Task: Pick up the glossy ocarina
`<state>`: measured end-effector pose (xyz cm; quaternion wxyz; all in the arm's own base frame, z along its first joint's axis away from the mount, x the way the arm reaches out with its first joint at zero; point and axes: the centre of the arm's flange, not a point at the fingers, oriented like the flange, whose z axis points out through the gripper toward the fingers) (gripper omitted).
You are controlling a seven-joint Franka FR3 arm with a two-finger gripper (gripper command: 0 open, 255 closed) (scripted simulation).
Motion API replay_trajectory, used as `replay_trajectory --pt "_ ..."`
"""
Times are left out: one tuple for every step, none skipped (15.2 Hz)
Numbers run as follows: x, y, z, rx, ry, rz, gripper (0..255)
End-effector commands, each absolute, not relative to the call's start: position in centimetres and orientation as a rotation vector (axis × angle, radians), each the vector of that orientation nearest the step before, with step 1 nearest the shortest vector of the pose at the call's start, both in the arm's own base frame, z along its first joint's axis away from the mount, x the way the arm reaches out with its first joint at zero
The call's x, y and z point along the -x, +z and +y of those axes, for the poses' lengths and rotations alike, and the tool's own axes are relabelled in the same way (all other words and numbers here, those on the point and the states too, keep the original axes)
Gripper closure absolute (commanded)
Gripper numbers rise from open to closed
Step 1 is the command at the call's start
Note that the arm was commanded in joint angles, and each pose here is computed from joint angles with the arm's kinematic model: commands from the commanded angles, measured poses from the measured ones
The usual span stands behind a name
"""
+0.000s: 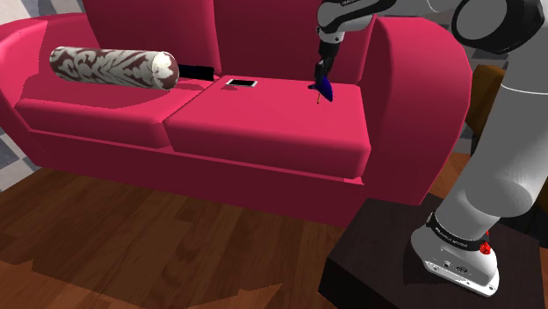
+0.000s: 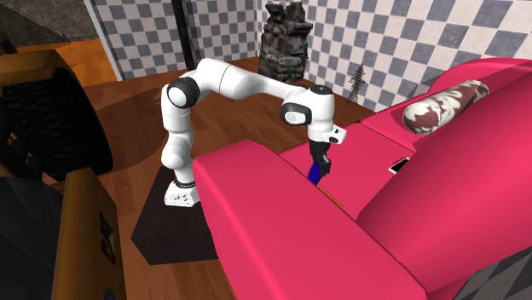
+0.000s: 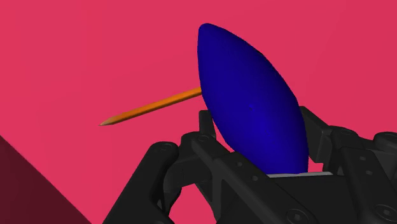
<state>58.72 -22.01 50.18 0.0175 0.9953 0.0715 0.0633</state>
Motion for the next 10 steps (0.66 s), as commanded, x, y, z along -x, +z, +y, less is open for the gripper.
replay_trajectory --pt "-58.7 51.4 -22.0 -3.092 0.196 0.222 255" --pt "-58.7 51.9 -22.0 -3.092 0.196 0.222 255" --pt "-58.7 52.4 -22.0 -3.092 0.196 0.222 255" --pt "-58.7 52.9 -22.0 -3.092 0.196 0.222 255" --pt "-58.7 53.5 -22.0 -3.092 0.196 0.222 255" --pt "-58.7 54.0 -22.0 -3.092 0.196 0.222 255" --pt "-58.7 54.5 -22.0 -3.092 0.196 0.222 255" --pt "-58.7 55.1 -22.0 -3.092 0.196 0.222 255" --pt "-58.7 55.1 -22.0 -3.092 0.196 0.222 255" --pt "-58.7 55.1 -22.0 -3.092 0.196 0.222 255"
